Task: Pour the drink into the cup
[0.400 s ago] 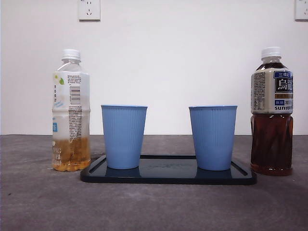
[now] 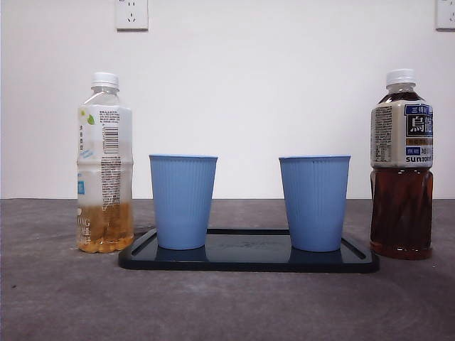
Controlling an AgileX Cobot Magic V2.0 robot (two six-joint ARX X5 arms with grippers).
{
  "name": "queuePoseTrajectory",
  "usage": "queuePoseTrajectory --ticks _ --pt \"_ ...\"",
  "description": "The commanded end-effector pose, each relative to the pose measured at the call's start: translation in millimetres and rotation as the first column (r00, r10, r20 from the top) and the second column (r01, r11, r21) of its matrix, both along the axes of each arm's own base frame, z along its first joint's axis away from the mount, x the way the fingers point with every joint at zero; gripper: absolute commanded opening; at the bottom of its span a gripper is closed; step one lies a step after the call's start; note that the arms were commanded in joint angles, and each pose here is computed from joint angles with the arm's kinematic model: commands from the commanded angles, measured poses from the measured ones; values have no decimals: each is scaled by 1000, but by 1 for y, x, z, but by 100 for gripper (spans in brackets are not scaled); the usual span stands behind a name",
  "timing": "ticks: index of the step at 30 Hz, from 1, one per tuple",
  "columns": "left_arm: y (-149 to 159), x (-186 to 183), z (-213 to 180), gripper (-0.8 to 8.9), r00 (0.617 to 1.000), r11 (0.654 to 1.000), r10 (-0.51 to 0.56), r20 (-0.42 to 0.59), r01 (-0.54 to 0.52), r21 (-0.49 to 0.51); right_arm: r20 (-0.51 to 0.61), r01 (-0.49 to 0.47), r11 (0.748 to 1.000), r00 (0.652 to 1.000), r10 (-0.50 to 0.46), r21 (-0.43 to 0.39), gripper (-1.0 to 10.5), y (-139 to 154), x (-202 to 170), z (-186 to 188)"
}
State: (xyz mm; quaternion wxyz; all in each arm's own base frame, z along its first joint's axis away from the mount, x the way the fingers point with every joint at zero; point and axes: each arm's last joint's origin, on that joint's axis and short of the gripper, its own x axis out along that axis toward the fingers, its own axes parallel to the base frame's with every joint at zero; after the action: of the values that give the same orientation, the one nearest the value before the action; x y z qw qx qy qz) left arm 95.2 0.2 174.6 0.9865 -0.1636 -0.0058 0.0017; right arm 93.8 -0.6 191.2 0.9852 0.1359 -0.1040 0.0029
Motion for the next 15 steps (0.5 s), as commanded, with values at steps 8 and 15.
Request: queuePoseTrajectory --ticks 8,15 --pt "0 -13 55 8 1000 997 1 2 -1 -79 -54 1 999 999 1 43 4 0 -12 46" --pt "-1 -13 102 8 998 999 -37 -55 37 -12 -171 -27 999 985 32 34 4 1 -11 80"
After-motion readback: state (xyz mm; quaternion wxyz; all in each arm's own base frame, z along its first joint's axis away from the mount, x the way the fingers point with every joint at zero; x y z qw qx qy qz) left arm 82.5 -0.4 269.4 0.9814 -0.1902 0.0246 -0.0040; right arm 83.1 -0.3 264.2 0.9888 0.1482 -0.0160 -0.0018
